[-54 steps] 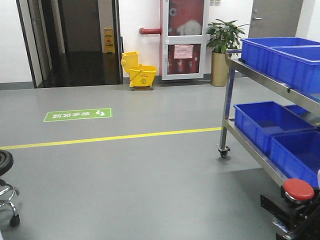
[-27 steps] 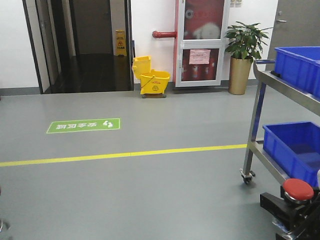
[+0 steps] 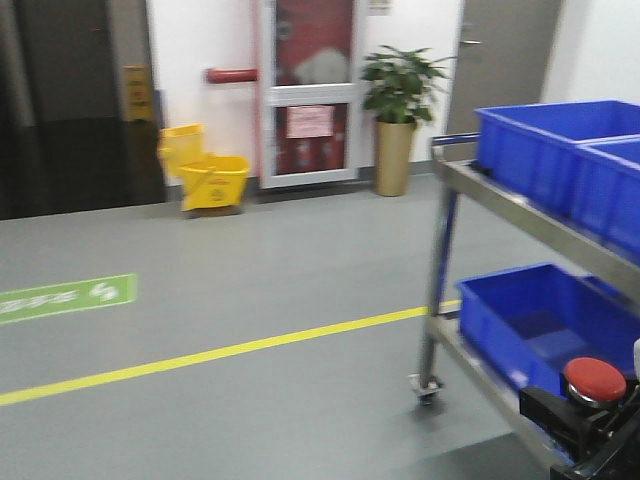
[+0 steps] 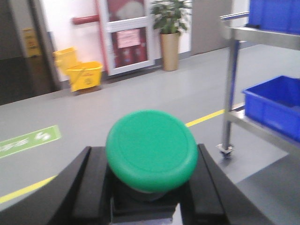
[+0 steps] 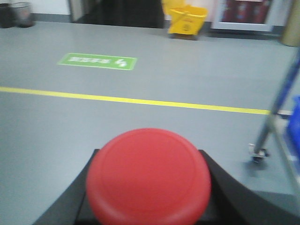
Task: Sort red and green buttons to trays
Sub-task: 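Hold both buttons while the base drives to the green and red trays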
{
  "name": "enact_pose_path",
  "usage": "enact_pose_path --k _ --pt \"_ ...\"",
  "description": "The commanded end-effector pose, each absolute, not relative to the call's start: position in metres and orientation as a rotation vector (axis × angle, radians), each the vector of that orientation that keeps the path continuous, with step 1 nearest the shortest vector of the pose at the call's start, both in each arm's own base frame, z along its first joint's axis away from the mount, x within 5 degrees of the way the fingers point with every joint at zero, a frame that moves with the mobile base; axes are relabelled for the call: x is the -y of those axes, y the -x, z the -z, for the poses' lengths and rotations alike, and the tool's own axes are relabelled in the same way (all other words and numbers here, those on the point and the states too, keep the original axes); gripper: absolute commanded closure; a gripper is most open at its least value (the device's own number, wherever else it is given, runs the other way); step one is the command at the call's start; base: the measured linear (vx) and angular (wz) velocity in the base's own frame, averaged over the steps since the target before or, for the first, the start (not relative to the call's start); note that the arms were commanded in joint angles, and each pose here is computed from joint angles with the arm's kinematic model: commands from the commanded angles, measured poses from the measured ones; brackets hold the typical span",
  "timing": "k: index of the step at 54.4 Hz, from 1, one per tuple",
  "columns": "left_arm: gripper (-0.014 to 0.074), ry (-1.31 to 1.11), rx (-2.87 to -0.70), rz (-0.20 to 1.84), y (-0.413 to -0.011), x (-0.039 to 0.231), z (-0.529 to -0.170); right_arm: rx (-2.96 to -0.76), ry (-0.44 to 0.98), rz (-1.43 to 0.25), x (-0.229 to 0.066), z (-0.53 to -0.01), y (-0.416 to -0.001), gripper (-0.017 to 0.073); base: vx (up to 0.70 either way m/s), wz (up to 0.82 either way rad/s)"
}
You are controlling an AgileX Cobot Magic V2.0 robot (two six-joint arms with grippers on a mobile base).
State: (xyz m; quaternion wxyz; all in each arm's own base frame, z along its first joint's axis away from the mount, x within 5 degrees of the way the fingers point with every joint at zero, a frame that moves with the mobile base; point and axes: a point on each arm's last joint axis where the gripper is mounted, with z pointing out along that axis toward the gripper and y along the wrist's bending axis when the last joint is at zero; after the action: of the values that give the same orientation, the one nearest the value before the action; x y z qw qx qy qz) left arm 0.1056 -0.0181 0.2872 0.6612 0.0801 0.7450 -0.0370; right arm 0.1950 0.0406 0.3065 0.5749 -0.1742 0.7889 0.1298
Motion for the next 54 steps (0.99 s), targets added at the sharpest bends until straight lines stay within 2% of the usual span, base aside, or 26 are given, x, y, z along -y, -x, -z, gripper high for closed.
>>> enact_pose_path --k 1,26,54 --pt "0.0596 -0.19 -1.587 0.133 -0.1059 0.0221 -0.3034 -1.804 0.4 -0.272 -0.0386 -0.3199 -0.1958 0.0557 0.6 -0.73" --pt "0.0596 -0.189 -1.589 0.132 -0.1059 0.022 -0.3032 -1.804 0.4 -0.272 -0.0386 -0.3199 -0.1958 0.0557 0.48 -0.81" --pt "0.0596 -0.189 -1.589 0.132 -0.1059 0.022 -0.3032 -1.801 0.4 -0.272 -0.0386 -0.3205 -0.1951 0.0557 0.26 -0.92"
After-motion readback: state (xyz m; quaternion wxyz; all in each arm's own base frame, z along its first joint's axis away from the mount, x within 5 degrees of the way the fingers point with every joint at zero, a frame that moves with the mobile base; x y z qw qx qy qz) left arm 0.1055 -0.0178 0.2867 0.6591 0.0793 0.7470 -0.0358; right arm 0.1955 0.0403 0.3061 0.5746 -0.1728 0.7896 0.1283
